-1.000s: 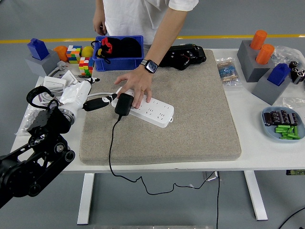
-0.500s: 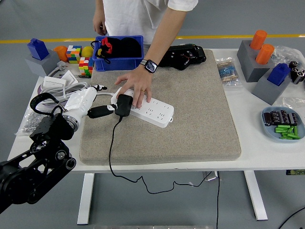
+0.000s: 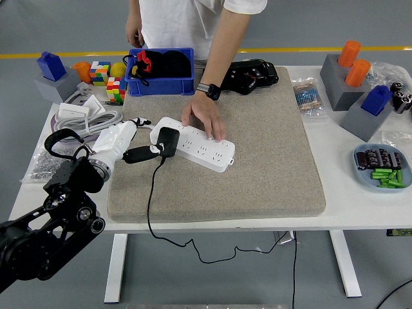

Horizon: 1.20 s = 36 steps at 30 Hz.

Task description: Press the white button,pick up the black plug,place it near the board,insert it into the board

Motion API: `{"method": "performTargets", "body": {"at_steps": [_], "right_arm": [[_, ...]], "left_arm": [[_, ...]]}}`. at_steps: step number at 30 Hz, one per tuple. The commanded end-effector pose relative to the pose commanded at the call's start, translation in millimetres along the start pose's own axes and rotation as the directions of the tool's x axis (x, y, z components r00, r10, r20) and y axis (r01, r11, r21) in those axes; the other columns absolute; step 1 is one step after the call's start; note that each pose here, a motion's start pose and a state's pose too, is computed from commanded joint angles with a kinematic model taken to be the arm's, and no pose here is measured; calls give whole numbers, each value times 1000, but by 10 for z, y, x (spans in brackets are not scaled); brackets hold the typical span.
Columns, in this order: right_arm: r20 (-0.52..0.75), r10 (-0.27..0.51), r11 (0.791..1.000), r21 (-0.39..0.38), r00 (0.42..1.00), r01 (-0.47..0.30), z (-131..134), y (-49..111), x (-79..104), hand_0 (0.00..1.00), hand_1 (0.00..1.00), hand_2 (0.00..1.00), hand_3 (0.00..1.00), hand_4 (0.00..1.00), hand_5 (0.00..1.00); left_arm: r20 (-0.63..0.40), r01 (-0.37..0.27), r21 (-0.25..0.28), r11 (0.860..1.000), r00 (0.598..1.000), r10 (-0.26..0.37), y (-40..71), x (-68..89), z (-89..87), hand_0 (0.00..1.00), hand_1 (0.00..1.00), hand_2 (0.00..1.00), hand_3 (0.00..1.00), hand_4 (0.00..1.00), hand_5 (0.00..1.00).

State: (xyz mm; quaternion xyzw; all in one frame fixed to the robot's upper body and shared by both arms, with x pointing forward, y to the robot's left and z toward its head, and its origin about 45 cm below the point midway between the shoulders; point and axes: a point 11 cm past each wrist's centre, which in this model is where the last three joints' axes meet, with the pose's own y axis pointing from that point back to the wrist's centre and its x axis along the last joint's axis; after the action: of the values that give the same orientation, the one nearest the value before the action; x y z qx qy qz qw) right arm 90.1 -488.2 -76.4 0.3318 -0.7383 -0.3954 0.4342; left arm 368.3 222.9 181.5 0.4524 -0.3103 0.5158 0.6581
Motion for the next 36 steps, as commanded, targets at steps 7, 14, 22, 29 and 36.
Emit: {"method": "performTargets", "body": {"at_steps": [7,14,22,29,36], "right_arm": [[0,1,1000,3,1000,-1,-2,0,-2,640,577,614,549,649,317],[-2,1,1000,6,1000,-1,-13,1,-7,639,577,613,547,649,318],[0,4,1000,6,1000,-4,-17,0,5,640,576,613,547,649,318],[0,3,1000,9,1000,-3,-28,1,3,637,577,613,547,649,318],[-1,4,1000,8,1000,-4,-23,1,1,638,576,612,546,649,318]], "left_arm": [[6,27,-21,999,1000,-27,61,-70,61,893,908,864,846,857,765],[16,54,-33,998,998,-53,64,-148,117,893,904,855,832,855,751],[23,50,-50,997,999,-49,30,-119,204,893,901,854,835,850,729],[33,63,-59,996,998,-61,16,-151,262,894,901,852,832,849,726],[44,80,-67,995,996,-77,4,-211,304,893,900,852,832,849,724]]}}
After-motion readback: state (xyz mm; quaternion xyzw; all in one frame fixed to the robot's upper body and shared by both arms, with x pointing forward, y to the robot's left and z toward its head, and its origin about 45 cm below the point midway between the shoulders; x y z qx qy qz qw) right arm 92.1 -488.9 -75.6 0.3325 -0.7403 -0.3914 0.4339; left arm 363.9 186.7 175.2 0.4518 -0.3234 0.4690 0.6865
